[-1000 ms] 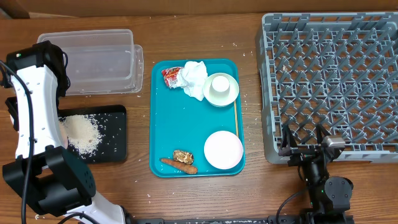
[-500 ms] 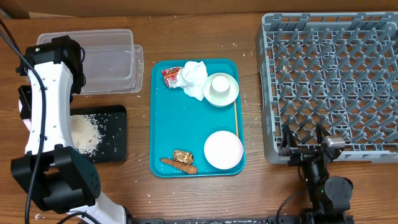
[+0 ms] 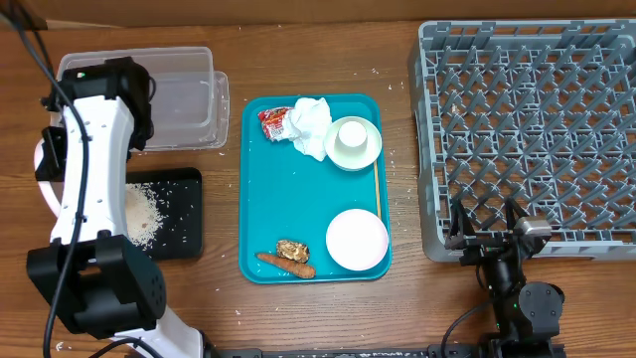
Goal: Sort waste into correct bins and load items into the dishwasher
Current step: 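Hold the plate tilted upright with the left gripper to empty it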
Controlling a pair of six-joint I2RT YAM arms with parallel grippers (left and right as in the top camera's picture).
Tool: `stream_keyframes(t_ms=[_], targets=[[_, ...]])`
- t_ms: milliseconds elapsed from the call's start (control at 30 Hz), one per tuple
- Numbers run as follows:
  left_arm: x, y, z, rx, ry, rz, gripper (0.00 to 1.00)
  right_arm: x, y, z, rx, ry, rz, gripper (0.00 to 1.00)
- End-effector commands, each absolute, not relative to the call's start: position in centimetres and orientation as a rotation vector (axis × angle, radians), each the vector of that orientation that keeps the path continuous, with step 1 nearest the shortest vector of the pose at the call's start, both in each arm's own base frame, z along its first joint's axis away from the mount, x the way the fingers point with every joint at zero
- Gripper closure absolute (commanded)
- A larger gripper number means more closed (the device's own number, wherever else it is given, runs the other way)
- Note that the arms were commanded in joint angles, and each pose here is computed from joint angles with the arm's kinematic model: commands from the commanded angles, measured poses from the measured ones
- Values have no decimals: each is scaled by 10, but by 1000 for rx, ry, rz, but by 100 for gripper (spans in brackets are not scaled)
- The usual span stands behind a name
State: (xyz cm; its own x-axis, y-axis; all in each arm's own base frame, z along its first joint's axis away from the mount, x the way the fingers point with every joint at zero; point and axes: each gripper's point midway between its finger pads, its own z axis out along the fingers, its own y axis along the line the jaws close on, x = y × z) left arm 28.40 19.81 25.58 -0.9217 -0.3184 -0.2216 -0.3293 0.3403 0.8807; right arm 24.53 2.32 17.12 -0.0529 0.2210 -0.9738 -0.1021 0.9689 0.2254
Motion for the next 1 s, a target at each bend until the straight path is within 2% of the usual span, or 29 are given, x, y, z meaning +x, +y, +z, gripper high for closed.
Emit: stream_keyframes(t_ms=[0, 367, 533, 733, 967], targets=[[285, 198, 278, -607, 2434, 1766, 96, 245, 23, 170, 88, 1596, 256, 0], [300, 186, 306, -439, 2263, 1929, 96, 245, 23, 170, 88, 1596, 256, 0], [312, 176, 305, -448, 2224, 1876, 96, 245, 23, 170, 88, 1596, 256, 0], [319, 169, 274, -564, 2348, 1637, 96, 245, 23, 170, 88, 1597, 256, 0], [317, 169, 289, -468, 2310, 1755, 96, 245, 23, 170, 88, 1597, 256, 0]])
